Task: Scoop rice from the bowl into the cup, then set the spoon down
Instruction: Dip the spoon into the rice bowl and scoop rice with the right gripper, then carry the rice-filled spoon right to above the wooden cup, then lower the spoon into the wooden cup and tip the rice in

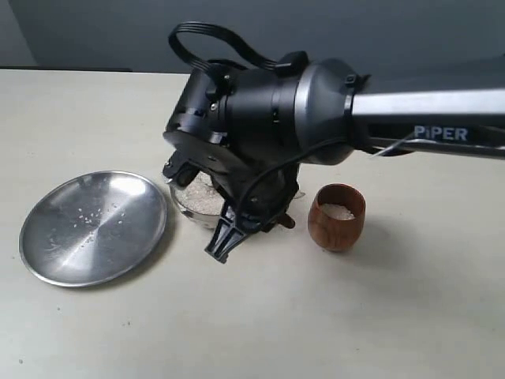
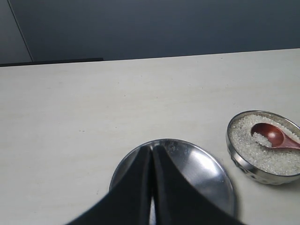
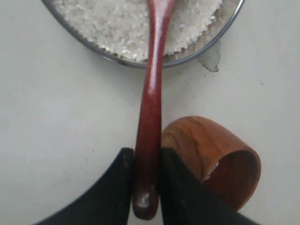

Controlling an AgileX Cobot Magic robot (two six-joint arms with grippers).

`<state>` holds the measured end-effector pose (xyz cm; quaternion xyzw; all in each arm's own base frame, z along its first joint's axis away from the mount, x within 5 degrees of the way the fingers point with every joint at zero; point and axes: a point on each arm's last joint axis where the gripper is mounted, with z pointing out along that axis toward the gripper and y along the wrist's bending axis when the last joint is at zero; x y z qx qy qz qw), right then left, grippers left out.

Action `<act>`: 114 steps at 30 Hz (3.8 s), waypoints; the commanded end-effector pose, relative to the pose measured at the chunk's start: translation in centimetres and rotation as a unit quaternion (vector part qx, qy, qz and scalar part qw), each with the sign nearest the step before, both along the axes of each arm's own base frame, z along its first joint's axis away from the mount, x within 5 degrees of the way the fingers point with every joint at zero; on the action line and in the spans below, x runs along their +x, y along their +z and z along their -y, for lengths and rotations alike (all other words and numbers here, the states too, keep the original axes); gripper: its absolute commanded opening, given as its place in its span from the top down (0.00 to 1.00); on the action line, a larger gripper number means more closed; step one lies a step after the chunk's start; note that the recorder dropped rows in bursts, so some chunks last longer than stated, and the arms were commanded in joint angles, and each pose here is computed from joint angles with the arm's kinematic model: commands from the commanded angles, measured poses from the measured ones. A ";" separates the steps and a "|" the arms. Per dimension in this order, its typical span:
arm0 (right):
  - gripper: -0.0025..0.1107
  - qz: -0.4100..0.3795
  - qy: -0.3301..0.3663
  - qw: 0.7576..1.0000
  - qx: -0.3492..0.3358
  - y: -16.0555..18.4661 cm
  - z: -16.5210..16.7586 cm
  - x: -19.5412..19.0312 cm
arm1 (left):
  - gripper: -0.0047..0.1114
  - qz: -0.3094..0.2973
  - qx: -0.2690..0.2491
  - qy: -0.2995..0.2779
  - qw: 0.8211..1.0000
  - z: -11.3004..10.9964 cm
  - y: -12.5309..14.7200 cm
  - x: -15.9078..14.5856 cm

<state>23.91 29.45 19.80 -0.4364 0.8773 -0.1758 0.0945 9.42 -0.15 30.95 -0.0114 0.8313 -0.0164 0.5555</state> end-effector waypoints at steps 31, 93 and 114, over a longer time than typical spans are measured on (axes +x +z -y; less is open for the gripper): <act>0.98 -0.006 -0.104 0.982 0.158 4.9 1.6 0.4 | 0.96 0.003 -0.003 -0.004 1.000 0.1 0.2 0.1; 0.98 -0.024 -0.075 0.996 -0.039 4.3 16.8 -3.0 | 0.96 0.003 -0.003 -0.004 1.000 0.1 0.2 0.1; 0.98 0.006 0.024 0.993 -0.119 3.0 14.2 -3.1 | 0.96 0.003 -0.003 -0.004 1.000 0.1 0.2 0.1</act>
